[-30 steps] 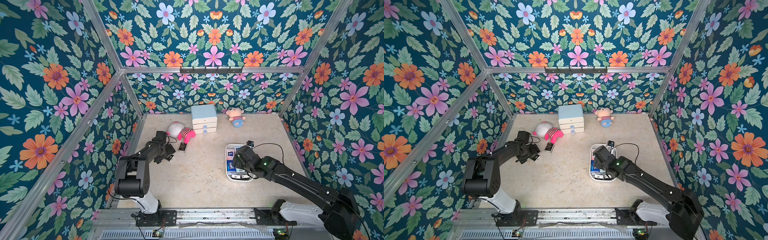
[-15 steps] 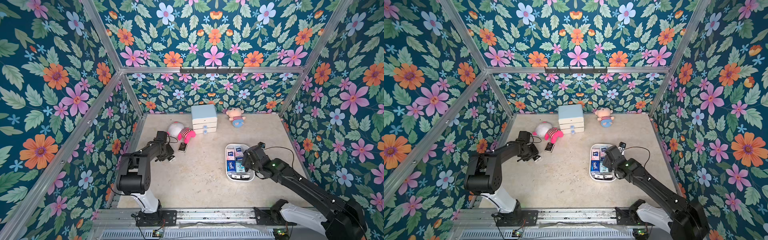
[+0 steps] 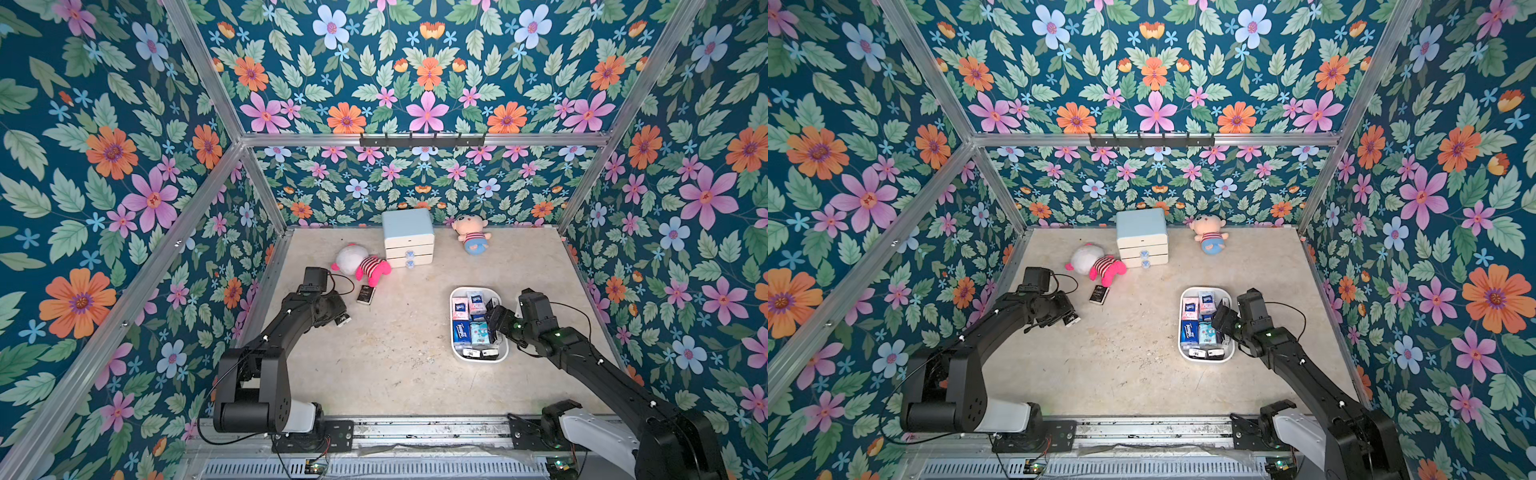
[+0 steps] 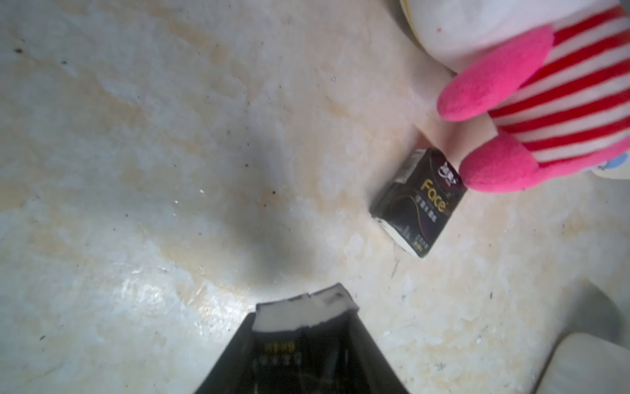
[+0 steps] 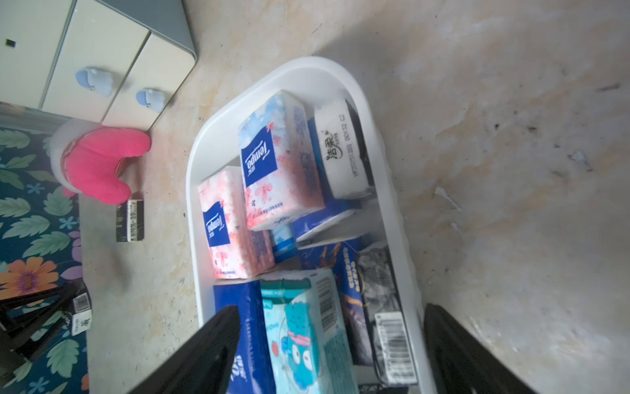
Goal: Put the pocket tissues into the storage box
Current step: Move the storage box to the center of the board, then place the pocket tissues in the storage box.
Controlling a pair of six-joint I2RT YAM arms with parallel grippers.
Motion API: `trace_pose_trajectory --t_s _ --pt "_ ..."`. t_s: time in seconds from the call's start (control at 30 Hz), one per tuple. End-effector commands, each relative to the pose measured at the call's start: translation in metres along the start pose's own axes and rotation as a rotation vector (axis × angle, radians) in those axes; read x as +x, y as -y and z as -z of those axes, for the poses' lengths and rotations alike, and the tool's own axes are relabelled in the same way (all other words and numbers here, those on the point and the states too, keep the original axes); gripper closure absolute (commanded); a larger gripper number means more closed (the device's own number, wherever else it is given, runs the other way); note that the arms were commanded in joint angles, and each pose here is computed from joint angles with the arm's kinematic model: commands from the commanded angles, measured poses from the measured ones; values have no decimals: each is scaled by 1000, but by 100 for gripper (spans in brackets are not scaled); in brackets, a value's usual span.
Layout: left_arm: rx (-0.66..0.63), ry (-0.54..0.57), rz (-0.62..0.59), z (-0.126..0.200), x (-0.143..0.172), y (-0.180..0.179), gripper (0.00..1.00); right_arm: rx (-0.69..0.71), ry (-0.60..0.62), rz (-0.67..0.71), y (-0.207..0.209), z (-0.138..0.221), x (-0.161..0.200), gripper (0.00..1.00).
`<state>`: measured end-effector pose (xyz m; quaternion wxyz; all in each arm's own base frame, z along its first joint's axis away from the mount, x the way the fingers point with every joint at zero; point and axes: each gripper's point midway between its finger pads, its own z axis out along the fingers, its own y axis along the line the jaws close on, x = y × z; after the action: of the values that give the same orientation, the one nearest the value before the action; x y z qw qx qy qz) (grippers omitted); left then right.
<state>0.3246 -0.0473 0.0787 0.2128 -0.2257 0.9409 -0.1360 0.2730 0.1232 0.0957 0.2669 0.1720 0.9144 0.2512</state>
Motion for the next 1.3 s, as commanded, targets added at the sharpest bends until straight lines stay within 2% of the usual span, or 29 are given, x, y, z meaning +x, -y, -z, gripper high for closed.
trace_pose_trajectory --t_s 0.0,0.27,0.47,0.63,0.83,1.03,1.27 --pt "56 -57 -11 8 20 5 57 -135 1 21 -28 -3 -5 11" --pt "152 -73 -34 29 43 30 57 -258 -61 -7 -63 -19 3 11" --pt "211 -74 -130 41 60 80 58 -282 -93 -2 -90 -30 16 11" --pt "256 -95 -244 42 78 129 58 -173 -14 -26 -73 -23 3 11" --pt "317 -129 -490 37 99 195 61 1 112 -92 -36 6 -14 10" --pt "314 -160 -694 25 115 245 62 17 158 -191 -3 29 -18 10" --pt "330 -222 -770 4 151 285 62 52 167 -193 12 42 -16 10"
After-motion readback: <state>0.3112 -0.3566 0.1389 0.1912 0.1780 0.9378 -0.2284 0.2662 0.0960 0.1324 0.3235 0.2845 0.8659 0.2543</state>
